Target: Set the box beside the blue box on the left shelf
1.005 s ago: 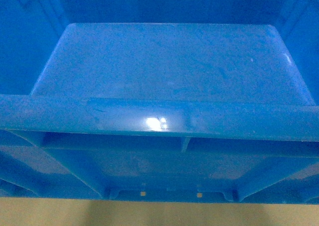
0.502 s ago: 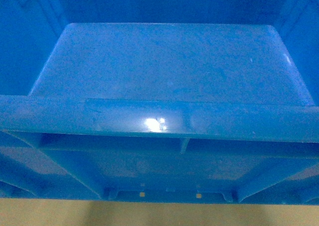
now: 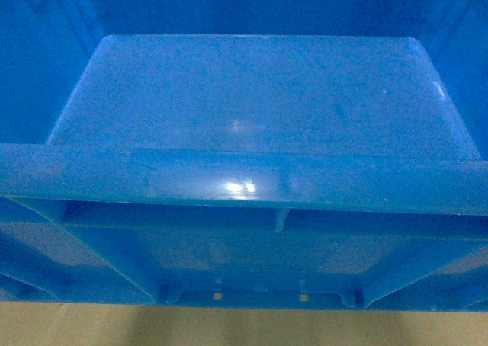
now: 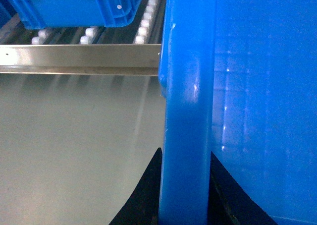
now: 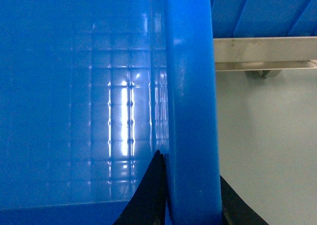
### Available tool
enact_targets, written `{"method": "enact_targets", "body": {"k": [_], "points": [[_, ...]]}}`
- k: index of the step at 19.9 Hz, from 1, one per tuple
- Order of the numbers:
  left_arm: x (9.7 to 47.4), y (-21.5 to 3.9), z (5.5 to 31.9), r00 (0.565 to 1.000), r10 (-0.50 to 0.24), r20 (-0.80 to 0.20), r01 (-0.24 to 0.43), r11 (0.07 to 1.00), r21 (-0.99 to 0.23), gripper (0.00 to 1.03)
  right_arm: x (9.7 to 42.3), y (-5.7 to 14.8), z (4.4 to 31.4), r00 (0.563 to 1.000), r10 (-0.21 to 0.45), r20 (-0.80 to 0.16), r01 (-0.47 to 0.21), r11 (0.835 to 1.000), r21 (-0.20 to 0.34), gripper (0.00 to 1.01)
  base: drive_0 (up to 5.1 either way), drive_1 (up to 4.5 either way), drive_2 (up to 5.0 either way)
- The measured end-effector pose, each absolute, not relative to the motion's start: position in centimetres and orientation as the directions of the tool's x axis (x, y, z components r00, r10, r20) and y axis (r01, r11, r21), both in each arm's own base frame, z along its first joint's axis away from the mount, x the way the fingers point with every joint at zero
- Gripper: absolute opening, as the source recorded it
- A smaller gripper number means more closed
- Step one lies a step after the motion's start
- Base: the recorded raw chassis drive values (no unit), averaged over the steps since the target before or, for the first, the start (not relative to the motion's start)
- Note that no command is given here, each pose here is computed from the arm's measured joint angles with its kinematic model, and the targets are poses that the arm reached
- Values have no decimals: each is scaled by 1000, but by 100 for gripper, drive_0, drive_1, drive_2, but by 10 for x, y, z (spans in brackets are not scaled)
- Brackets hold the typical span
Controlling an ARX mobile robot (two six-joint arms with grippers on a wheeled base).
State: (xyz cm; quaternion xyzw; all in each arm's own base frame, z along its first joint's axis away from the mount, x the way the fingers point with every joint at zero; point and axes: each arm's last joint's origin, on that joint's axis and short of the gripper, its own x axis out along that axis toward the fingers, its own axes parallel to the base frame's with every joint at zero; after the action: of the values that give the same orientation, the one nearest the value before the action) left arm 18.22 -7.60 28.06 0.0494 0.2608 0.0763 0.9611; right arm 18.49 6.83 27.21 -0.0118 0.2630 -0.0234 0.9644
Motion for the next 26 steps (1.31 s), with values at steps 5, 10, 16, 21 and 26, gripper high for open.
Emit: {"method": "enact_targets", "body": {"k": [5,10,16,21,26], "points": [[182,-76,280,852,172,-495,-120,983,135,13,185,68,272,860,-52,-508,39,999,-36,11,16,447,-416],[182,-76,280,851,172,-497,-119,984,136,13,185,68,272,859,-53,-510,39,999,-37,11,15,447,-417],[182,-76,280,851,171,-496,-119,984,135,13,185,68,272,859,-53,-509,40,999,-37,11,2,434,-429],[182,-76,280,852,171,-495,-119,984,134,13,185,68,272,860,-53,-508,40,999,-37,11,-1,431,-433],[183,-77,280,853,171,-493,-120,984,134,13,186,69,272,861,-52,-506,39,999,-36,11,-7,252,-267]]}}
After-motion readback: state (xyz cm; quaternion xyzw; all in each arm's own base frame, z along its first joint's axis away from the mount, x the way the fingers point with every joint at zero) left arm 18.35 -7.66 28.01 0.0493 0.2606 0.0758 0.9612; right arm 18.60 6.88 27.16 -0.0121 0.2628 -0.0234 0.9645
